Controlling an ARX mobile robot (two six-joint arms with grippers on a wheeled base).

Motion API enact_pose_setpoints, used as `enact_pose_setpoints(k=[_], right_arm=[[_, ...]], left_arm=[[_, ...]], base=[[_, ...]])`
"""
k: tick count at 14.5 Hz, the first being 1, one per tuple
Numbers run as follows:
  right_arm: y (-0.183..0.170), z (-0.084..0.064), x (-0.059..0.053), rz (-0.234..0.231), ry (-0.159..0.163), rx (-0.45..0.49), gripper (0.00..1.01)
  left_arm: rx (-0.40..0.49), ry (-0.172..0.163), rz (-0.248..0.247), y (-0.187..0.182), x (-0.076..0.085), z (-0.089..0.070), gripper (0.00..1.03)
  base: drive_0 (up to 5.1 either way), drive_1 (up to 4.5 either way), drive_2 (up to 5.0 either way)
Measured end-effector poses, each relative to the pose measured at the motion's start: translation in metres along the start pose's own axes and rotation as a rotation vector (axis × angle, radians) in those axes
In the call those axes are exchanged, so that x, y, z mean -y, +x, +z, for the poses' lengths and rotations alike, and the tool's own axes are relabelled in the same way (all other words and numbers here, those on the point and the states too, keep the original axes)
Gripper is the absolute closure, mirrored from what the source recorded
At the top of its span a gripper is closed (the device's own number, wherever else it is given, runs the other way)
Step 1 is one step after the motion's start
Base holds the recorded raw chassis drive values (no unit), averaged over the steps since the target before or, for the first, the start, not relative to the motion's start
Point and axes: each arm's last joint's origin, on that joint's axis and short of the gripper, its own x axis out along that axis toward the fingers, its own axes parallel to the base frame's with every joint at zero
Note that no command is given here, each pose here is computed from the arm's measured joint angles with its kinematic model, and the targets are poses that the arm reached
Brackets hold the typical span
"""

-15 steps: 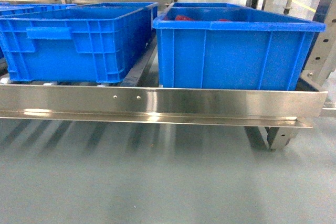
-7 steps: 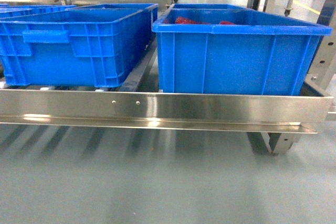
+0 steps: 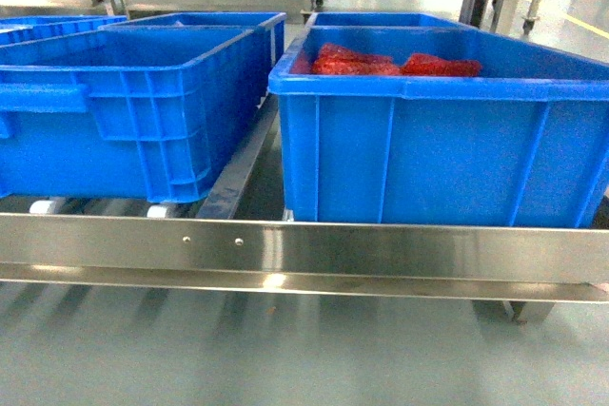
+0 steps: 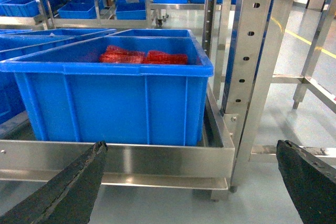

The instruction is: Pick blue part to blue bin on bottom shelf

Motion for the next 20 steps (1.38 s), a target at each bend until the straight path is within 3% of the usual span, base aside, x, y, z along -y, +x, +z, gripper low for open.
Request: enact_pose_setpoints(k=[11, 20], right_arm=[[0.0, -0.0001, 0.0, 0.0, 0.0, -0.001, 0.03], [0.0, 0.0, 0.0, 0.0, 0.0, 0.0, 0.03]], left_arm=[[-0.004, 0.002, 0.003, 0.0003, 0.0001, -0.0004, 0.59], [-0.003, 0.002, -0.001, 0.0004, 0.0003, -0.0005, 0.59]], base=[[0.0, 4.25, -4.3], [0.0, 0.0, 0.0]])
